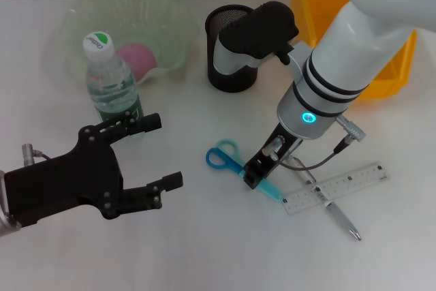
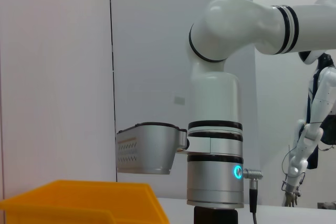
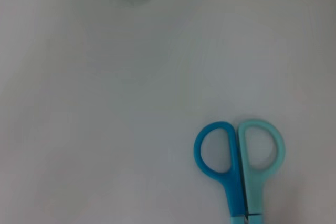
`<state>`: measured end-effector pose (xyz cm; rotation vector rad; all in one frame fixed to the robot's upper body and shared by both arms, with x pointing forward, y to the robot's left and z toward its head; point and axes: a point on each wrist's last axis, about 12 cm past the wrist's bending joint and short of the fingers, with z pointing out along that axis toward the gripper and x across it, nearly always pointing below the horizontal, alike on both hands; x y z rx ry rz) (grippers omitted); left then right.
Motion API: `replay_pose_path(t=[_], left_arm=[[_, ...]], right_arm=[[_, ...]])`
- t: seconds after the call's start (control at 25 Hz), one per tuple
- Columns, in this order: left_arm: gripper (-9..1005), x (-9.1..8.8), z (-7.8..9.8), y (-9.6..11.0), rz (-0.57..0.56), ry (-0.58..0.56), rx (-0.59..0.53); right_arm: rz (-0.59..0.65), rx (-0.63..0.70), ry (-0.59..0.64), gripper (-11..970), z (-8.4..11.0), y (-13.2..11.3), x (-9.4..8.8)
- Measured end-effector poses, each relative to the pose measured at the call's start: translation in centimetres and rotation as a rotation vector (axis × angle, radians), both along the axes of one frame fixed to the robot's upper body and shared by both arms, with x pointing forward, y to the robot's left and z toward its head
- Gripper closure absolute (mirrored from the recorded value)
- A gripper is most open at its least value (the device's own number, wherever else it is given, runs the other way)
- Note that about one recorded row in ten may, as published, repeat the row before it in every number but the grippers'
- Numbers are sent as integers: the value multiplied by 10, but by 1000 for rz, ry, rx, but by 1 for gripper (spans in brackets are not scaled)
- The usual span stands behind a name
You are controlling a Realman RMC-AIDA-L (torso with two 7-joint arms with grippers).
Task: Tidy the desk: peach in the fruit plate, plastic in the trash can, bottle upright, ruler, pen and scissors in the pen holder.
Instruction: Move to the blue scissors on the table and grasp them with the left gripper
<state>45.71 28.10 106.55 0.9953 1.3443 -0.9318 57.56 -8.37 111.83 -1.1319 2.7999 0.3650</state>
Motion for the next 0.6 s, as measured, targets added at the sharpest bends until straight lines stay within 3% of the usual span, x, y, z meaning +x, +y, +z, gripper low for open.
replay_pose_path(t=[0.6], left_arm=[[130, 0, 0, 0, 0, 0, 0]], right_arm=[[66, -24, -31, 761, 1, 7, -7]])
